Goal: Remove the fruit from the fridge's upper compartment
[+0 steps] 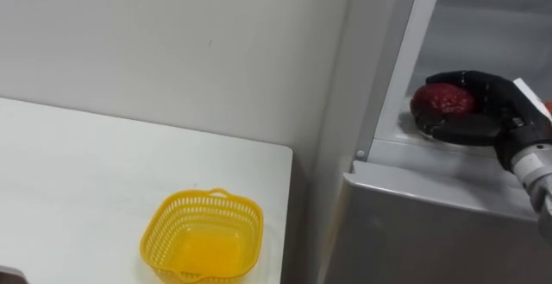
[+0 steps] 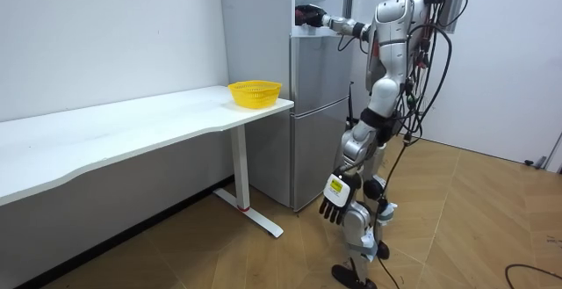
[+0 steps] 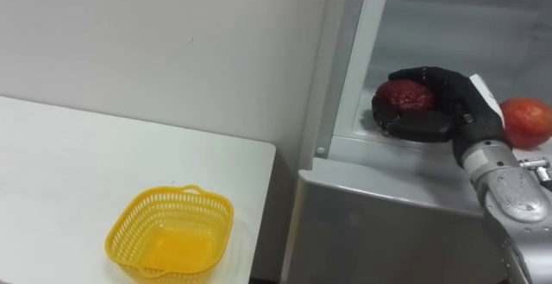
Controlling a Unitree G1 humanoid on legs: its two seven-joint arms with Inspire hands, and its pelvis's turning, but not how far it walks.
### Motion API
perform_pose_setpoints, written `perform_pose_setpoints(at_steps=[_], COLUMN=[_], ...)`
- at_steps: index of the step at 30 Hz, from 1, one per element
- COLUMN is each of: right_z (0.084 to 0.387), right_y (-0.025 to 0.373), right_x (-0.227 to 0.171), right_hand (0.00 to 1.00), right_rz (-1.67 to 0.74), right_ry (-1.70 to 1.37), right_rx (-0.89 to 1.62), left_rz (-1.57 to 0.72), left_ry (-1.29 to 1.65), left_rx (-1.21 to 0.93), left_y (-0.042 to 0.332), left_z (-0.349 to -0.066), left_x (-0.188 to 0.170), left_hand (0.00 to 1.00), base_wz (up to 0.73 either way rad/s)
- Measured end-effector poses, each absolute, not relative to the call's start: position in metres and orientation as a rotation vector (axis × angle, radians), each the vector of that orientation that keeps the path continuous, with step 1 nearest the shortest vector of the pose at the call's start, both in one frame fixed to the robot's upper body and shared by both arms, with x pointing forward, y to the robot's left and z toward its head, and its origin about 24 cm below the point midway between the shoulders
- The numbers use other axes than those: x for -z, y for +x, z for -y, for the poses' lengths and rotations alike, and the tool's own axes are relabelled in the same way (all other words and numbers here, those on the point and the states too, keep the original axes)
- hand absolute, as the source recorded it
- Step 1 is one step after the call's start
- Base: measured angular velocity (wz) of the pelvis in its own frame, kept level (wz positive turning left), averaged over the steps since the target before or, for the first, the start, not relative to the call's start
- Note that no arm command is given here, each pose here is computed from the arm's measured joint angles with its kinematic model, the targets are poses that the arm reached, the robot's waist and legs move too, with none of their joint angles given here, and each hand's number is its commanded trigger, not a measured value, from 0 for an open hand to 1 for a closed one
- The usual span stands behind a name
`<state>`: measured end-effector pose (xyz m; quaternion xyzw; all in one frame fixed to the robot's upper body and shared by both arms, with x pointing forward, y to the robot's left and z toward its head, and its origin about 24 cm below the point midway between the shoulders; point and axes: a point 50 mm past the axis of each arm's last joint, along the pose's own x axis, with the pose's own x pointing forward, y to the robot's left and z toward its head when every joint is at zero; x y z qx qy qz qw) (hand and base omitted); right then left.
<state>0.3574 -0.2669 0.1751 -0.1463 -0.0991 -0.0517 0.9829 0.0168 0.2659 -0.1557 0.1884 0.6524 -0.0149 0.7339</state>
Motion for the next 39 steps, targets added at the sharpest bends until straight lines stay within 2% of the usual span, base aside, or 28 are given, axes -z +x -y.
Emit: perform_pose_setpoints(at_steps=[10,20,30,39], right_z=[0.243,0.209,0.192,0.189], right_y=[0.347,0.301,0.262,0.246], right_x=[-0.185,-0.186,-0.213,-0.216], right_hand=[1.0,1.0,1.0,1.0], right_rz=[0.301,0.481,0.74,0.828], right_ry=[-0.266,-0.181,-0.111,-0.182], right_rx=[0.133,0.137,0.176,0.222], left_rz=[-1.437,-1.421,-1.404,-1.404], left_ry=[0.426,0.425,0.421,0.411], left_rx=[0.043,0.036,0.016,0.024], left_y=[0.017,0.016,0.009,0.007], left_z=[-0.262,-0.255,-0.247,-0.245], left_x=[0.157,0.161,0.163,0.165], left_hand=[0.0,0.0,0.0,0.0], base_wz=[0.0,-0.05,-0.02,-0.05])
